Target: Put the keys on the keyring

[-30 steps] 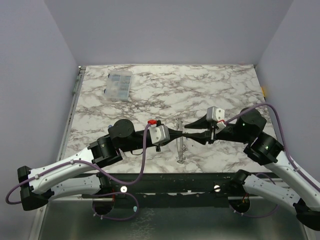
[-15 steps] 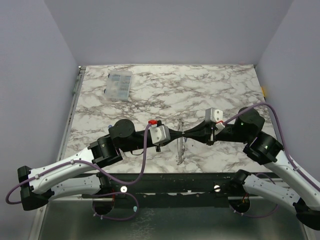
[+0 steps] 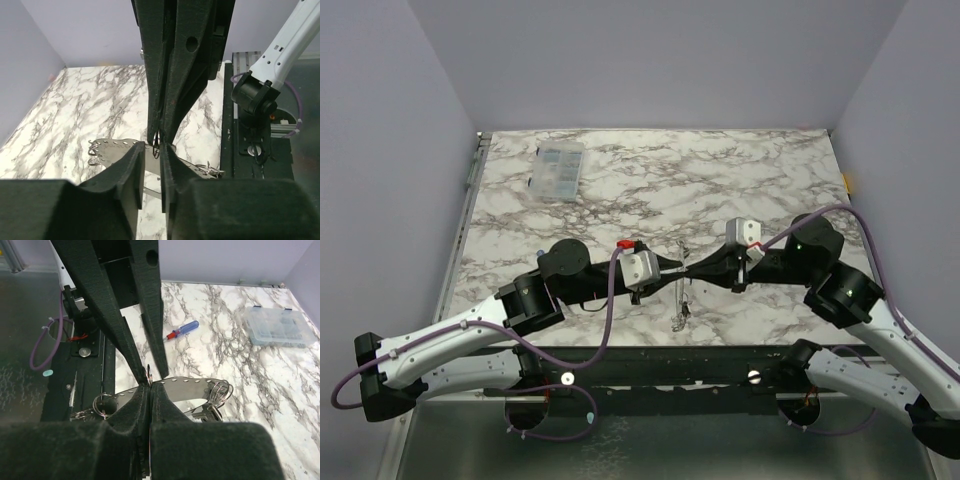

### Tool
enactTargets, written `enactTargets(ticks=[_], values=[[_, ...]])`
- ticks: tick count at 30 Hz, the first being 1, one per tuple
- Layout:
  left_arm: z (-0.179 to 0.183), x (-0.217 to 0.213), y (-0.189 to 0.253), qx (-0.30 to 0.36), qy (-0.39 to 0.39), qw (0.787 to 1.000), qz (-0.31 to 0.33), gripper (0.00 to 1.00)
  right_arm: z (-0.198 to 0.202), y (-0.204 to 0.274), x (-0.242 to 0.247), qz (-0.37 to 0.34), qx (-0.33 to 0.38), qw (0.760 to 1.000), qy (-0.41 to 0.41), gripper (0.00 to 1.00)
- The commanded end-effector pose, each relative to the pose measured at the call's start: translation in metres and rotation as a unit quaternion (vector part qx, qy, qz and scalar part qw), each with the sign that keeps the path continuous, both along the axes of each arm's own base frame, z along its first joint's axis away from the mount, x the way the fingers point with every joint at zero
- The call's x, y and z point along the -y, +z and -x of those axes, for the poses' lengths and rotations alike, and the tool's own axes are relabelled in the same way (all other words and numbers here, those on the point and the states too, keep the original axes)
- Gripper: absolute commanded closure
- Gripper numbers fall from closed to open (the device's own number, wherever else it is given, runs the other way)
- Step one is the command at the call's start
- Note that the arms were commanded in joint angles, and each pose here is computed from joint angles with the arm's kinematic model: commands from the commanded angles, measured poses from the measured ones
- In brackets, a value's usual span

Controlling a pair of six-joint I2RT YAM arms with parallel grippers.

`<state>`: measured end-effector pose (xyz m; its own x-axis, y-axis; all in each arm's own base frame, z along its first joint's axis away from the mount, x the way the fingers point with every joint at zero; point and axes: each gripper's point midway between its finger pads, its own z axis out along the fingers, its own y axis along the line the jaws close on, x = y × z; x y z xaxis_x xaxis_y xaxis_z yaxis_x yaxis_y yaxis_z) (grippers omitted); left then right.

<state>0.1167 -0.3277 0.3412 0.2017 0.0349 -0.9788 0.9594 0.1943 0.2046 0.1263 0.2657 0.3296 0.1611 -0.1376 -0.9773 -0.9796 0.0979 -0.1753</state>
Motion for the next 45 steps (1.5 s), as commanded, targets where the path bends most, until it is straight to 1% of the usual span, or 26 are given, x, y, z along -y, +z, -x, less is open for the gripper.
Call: enactTargets(ticks=[1, 7, 9, 10, 13, 17, 20, 23, 28, 32, 36, 45], values=[[0.003, -0.006, 0.017, 0.009, 0.002, 1.000, 0.022, 0.71, 0.007, -0.003, 0.001, 0.012, -0.004, 1.000, 0.014, 0.99], [0.005, -0.015, 0.013, 0.009, 0.004, 1.000, -0.011, 0.46, 0.006, 0.000, 0.003, 0.014, 0.003, 1.000, 0.010, 0.99], [0.006, -0.018, 0.012, 0.005, 0.006, 1.000, -0.025, 0.42, 0.006, -0.001, 0.004, 0.020, 0.004, 1.000, 0.009, 0.99], [0.006, -0.019, 0.011, 0.003, 0.006, 0.999, -0.034, 0.41, 0.006, -0.001, 0.004, 0.023, 0.005, 1.000, 0.008, 0.99], [0.004, -0.020, 0.003, -0.016, 0.009, 0.997, -0.075, 0.46, 0.004, -0.001, 0.006, 0.030, 0.007, 1.000, 0.002, 0.99], [0.002, -0.014, -0.004, -0.047, 0.012, 0.992, -0.117, 0.46, 0.001, -0.004, 0.009, 0.042, 0.010, 0.999, -0.008, 0.99], [0.002, -0.006, -0.004, -0.064, 0.007, 0.990, -0.128, 0.47, -0.001, -0.006, 0.010, 0.049, 0.010, 0.999, -0.013, 0.99], [0.001, -0.001, -0.005, -0.072, 0.005, 0.988, -0.140, 0.52, -0.003, -0.009, 0.011, 0.056, 0.009, 0.998, -0.017, 0.99], [0.000, 0.004, -0.009, -0.081, -0.002, 0.982, -0.170, 0.54, -0.004, -0.009, 0.012, 0.058, 0.010, 0.998, -0.021, 0.99], [0.000, 0.009, -0.016, -0.087, -0.009, 0.978, -0.187, 0.62, -0.003, -0.009, 0.012, 0.057, 0.009, 0.998, -0.020, 0.99], [-0.001, 0.012, -0.022, -0.089, -0.011, 0.976, -0.196, 0.66, -0.002, -0.007, 0.011, 0.053, 0.009, 0.998, -0.018, 0.99], [-0.002, 0.012, -0.025, -0.082, -0.014, 0.976, -0.201, 0.66, -0.002, -0.007, 0.011, 0.053, 0.007, 0.998, -0.018, 0.99]])
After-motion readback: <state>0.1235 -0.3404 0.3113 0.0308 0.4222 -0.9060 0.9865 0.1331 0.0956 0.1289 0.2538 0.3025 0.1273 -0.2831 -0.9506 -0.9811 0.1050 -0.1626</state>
